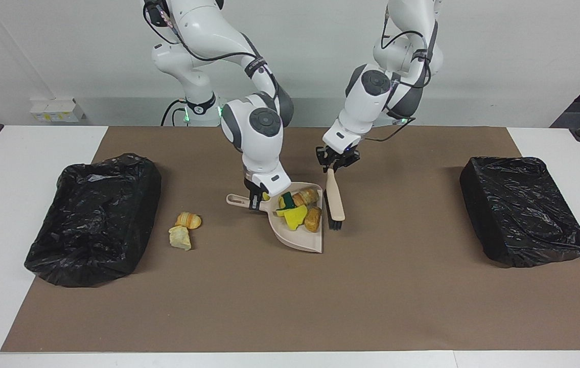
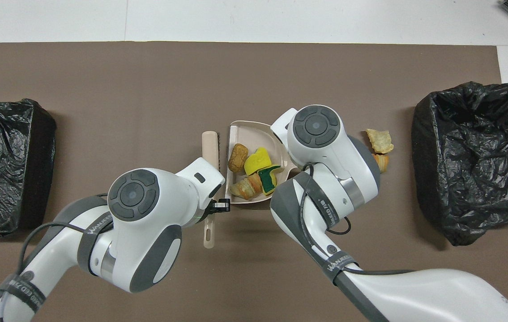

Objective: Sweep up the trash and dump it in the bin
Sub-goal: 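Carry the dustpan to the far bin with the right gripper and tip it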

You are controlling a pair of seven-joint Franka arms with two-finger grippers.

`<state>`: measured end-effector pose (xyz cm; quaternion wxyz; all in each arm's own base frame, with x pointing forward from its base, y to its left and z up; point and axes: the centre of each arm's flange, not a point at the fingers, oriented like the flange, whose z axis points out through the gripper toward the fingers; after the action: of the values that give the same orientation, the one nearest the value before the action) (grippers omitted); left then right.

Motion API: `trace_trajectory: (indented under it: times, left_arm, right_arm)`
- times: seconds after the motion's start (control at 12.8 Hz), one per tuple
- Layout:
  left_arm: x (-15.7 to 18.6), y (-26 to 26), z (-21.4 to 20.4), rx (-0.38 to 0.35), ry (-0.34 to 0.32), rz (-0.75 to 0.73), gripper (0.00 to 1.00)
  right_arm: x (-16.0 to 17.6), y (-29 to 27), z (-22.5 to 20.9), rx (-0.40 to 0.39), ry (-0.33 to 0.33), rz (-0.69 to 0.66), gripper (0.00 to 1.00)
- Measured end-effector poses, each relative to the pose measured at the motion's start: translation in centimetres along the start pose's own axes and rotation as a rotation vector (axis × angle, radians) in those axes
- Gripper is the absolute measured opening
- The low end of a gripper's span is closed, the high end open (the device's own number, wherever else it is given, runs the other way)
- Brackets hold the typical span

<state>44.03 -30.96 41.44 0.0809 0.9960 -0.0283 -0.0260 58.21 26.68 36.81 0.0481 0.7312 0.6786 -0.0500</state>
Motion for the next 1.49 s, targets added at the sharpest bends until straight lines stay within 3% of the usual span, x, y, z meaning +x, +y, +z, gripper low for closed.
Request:
trace_trajectory:
  times: [0.23, 0.47, 0.63, 0.78, 1.02, 1.49]
  left_arm:
    - [-0.4, -2.1, -4.7, 0.038, -0.047, -0.01, 0.26]
    - [-3.0, -1.2, -5.4, 0.064, -0.086, -0.07, 0.26]
    - [-5.5, 2.1, -3.0, 0.083, -0.095, -0.094, 0.26]
    - [-8.1, 5.6, 1.1, 0.074, -0.06, -0.115, 0.26]
    - [-10.1, 7.4, 6.1, 0.078, -0.053, -0.133, 0.26]
    - [-10.7, 8.0, 7.6, 0.062, -0.039, -0.132, 0.26]
  right_arm:
    - [-3.0, 2.4, -2.0, -0.011, 0.07, -0.044, 0.31]
    - [-7.7, 5.1, -4.7, -0.046, 0.118, -0.09, 0.31]
    - [-11.6, 6.3, -5.7, -0.036, 0.111, -0.113, 0.31]
    - [-15.5, 7.2, -6.6, -0.013, 0.103, -0.134, 0.31]
    - [-22.9, 8.5, -7.0, 0.002, 0.101, -0.185, 0.31]
    - [-38.2, 8.6, -6.5, -0.009, 0.091, -0.215, 0.31]
